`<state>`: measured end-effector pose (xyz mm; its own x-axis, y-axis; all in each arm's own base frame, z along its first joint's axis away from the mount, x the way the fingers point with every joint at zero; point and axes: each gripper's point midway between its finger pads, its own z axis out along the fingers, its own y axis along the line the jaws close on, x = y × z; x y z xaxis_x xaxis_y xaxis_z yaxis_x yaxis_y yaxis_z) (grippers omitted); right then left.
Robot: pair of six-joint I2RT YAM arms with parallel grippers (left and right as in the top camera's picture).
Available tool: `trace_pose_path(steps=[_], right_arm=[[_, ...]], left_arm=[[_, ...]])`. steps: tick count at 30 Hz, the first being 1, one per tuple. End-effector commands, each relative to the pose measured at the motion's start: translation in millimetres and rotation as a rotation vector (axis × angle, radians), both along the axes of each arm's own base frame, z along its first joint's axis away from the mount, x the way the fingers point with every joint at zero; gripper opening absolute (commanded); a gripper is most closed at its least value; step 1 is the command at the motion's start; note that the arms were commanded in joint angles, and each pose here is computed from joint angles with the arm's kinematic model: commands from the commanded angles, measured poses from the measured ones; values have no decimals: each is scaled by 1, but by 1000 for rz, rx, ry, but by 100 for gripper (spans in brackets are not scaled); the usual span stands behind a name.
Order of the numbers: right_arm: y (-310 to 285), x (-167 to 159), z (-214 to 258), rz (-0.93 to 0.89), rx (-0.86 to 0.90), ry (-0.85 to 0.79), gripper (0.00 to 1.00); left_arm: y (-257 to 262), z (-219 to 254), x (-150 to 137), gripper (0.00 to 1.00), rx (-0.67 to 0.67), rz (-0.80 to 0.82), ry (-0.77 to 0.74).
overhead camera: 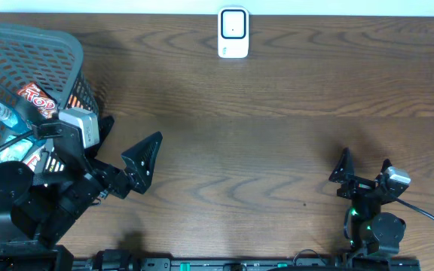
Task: Scan the item barcode
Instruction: 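Reach the left gripper into the basket and grasp the yellow snack bag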
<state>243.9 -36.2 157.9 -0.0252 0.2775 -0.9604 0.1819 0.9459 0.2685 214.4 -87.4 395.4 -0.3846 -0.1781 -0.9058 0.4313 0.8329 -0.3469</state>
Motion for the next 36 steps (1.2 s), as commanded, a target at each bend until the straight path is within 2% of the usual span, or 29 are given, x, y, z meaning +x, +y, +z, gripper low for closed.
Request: trace_pose_path(steps=[1, 3, 9, 13, 19, 24, 28, 36], right_arm=[[2, 0, -2, 7, -9, 5, 99], [2, 0, -2, 8, -9, 5, 99], [2, 0, -2, 8, -9, 5, 99], [2, 0, -2, 8, -9, 5, 99], [2, 0, -2, 8, -9, 5, 99], [2, 0, -2, 8, -9, 5, 99], [2, 0, -2, 8, -9, 5, 99], [2, 0, -2, 8, -9, 5, 99]], left_arm=[[7, 16, 6, 100, 2, 47, -46], [27, 27, 14, 100, 5, 183, -56], [135, 45, 34, 98, -15, 851, 50], [172, 40, 47, 98, -24, 1078, 150], [231, -7, 52, 98, -268, 1412, 338], [288, -56, 21, 98, -403, 1719, 511], [307, -100, 5, 98, -476, 1801, 716], [317, -199, 10, 98, -578, 1792, 1107]])
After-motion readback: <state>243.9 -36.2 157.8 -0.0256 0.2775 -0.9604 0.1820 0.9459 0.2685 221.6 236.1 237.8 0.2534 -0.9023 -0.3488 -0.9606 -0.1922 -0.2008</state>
